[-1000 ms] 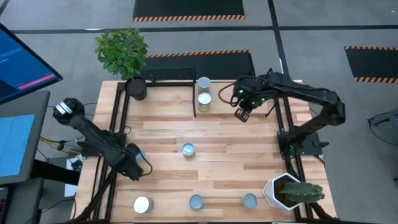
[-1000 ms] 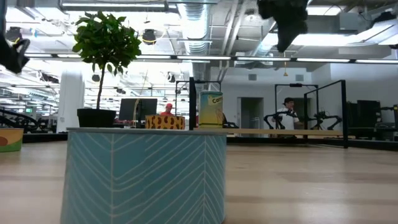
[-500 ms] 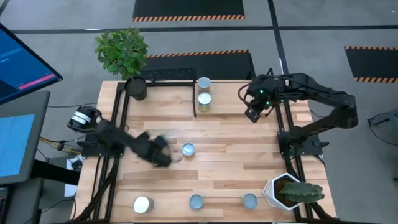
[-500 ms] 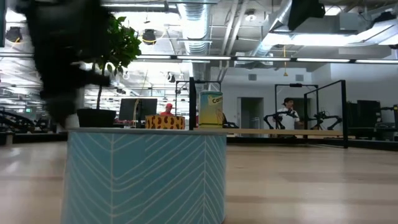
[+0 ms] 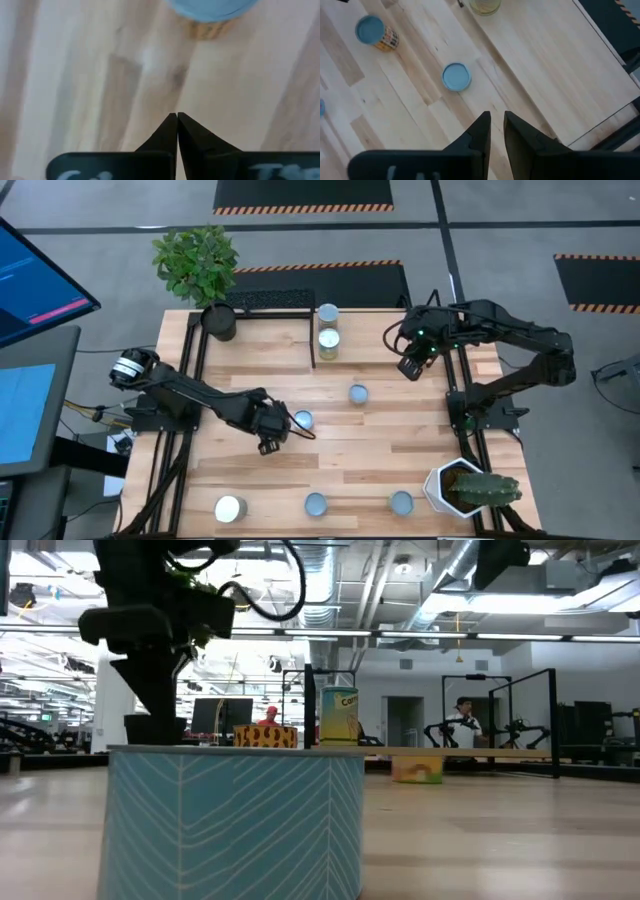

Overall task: Pick and place cans onto a shelf
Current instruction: Move the canned goods to the center of the table

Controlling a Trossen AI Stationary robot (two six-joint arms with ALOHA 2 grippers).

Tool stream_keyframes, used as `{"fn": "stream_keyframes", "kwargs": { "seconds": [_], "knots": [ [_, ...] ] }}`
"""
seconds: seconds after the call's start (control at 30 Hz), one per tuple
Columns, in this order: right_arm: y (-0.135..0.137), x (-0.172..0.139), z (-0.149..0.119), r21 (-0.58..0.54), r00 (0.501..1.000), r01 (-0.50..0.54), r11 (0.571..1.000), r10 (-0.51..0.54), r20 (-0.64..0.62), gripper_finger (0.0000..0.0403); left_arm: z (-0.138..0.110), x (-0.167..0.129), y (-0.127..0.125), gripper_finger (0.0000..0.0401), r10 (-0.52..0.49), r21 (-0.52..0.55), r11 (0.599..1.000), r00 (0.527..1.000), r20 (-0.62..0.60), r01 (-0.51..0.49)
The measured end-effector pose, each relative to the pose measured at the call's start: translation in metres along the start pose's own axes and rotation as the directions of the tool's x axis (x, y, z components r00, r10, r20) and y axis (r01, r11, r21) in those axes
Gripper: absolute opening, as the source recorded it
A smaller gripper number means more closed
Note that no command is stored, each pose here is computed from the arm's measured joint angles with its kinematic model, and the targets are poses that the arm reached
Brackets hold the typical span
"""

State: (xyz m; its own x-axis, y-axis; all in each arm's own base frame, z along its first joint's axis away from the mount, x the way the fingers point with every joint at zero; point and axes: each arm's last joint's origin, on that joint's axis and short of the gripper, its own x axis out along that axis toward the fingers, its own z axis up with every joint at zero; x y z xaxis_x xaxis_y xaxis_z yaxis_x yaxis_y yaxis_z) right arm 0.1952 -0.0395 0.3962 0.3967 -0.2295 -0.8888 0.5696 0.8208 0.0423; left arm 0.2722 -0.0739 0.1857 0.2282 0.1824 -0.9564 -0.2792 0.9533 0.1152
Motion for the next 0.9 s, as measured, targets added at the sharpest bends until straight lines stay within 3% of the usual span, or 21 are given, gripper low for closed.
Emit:
{"fn": "stream_keyframes", "kwargs": {
  "seconds": [0.2, 0.37, 0.57, 0.7, 0.83, 0.9],
  "knots": [
    [0.0, 0.0, -0.001, -0.019, 1.0, 0.002, 1.0, -0.002, -0.006, 0.0077, 0.009, 0.014, 0.012, 0.0, -0.031, -0.044, 0.998, 0.997, 0.066, 0.034],
    [-0.002, -0.002, -0.004, -0.025, 1.0, 0.009, 1.0, -0.01, -0.023, 0.0077, 0.019, 0.015, 0.011, 0.0, -0.15, 0.022, 0.989, 0.981, 0.119, 0.149],
    [-0.006, -0.012, -0.01, -0.02, 1.0, 0.001, 1.0, -0.001, 0.001, 0.0077, 0.029, 0.038, 0.001, 0.0, -0.206, 0.074, 0.977, 0.97, 0.127, 0.198],
    [-0.01, -0.02, -0.016, -0.008, 1.0, -0.009, 1.0, 0.009, 0.026, 0.0077, 0.043, 0.052, -0.007, 0.0, -0.211, 0.067, 0.977, 0.967, 0.146, 0.203],
    [-0.013, -0.027, -0.02, 0.002, 0.999, -0.019, 1.0, 0.019, 0.05, 0.0077, 0.061, 0.039, -0.011, 0.0, -0.194, 0.084, 0.98, 0.953, 0.232, 0.179],
    [-0.014, -0.029, -0.022, 0.008, 0.998, -0.023, 1.0, 0.022, 0.057, 0.0077, 0.058, 0.031, -0.011, 0.0, -0.18, 0.108, 0.981, 0.965, 0.19, 0.162]
  ]
}}
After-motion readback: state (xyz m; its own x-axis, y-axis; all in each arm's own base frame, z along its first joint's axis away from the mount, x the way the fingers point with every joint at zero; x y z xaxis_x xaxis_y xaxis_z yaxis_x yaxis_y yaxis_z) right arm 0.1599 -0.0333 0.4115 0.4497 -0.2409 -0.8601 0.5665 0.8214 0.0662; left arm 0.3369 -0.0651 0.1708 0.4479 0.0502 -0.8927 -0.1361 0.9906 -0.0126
